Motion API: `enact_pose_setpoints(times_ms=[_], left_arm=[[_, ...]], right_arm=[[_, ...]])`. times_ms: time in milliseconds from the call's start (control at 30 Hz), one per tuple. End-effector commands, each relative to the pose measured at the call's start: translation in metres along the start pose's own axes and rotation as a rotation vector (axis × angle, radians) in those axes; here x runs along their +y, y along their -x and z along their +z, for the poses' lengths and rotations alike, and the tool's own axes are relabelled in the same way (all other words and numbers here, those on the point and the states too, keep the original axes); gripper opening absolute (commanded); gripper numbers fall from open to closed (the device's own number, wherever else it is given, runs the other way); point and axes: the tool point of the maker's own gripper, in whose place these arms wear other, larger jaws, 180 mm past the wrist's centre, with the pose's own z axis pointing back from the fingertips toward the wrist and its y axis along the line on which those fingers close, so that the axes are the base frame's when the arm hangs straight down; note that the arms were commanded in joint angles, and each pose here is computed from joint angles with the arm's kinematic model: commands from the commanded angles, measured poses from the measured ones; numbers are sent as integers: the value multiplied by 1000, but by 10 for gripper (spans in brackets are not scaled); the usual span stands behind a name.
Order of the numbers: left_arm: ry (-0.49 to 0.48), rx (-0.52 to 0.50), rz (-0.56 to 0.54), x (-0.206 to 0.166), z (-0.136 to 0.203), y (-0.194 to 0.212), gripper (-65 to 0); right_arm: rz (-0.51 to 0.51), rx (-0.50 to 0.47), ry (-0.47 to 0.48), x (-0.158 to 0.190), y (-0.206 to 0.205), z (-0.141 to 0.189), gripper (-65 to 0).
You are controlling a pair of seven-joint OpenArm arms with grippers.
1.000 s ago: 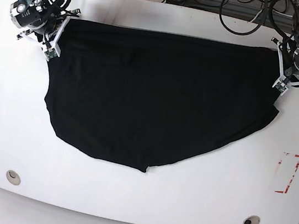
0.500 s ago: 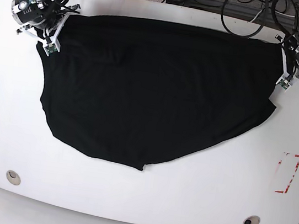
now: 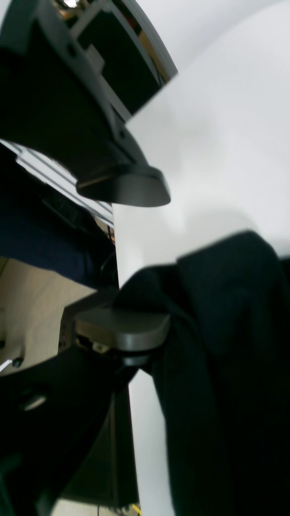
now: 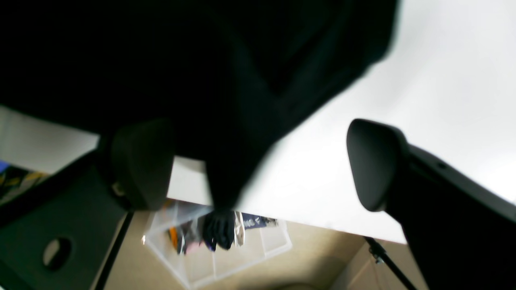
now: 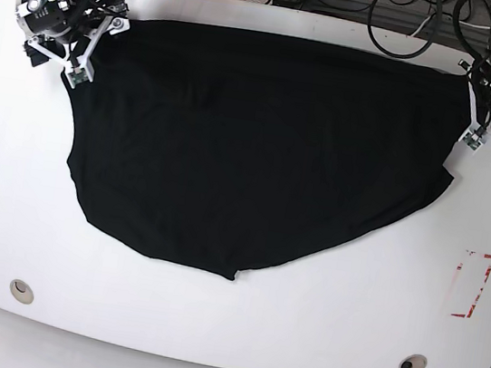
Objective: Layout the t-shirt on the table in an organized manner, then fold the t-shirt properly
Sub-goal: 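Release the hem with both grippers and raise them, then move the left gripper to the shirt's side edge and grasp it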
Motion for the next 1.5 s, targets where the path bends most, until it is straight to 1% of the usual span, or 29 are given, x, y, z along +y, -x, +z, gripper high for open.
enact_pose_setpoints(times_ms=[0, 100, 300, 467, 567, 600, 700, 900, 1033, 1167, 1333, 1467], left_arm=[[-50, -8, 3, 16, 7, -4, -282], [-67, -18, 24, 24, 9, -6, -281], [-125, -62, 110, 53, 18, -16, -279], [-135, -99, 131, 61, 23, -29, -279], [-98, -125, 142, 58, 24, -36, -279], [-80, -147, 149, 56, 25, -39, -279], [-40, -191, 168, 52, 26, -44, -279], [10, -184, 181, 42, 22, -29, -279], [50, -213, 200, 41, 25, -21, -279], [98, -275, 251, 42, 30, -20, -279], [141, -370, 306, 45, 40, -29, -279], [150, -445, 326, 49, 46, -51, -279]], right_arm=[[-10, -17, 65, -21, -3, 10, 0], [-35, -33, 93, -32, -7, 14, 0], [-44, -73, 113, -41, -23, 18, 0], [-50, -103, 118, -43, -34, 18, 0], [-76, -135, 108, -39, -46, 17, 0], [-82, -145, 105, -38, -49, 17, 0], [-86, -149, 104, -38, -51, 17, 0], [-88, -148, 100, -36, -50, 16, 0], [-90, -147, 97, -35, -49, 15, 0], [-102, -156, 80, -29, -52, 13, 0], [-110, -170, 65, -24, -56, 12, 0], [-91, -208, 39, -12, -71, 10, 0]])
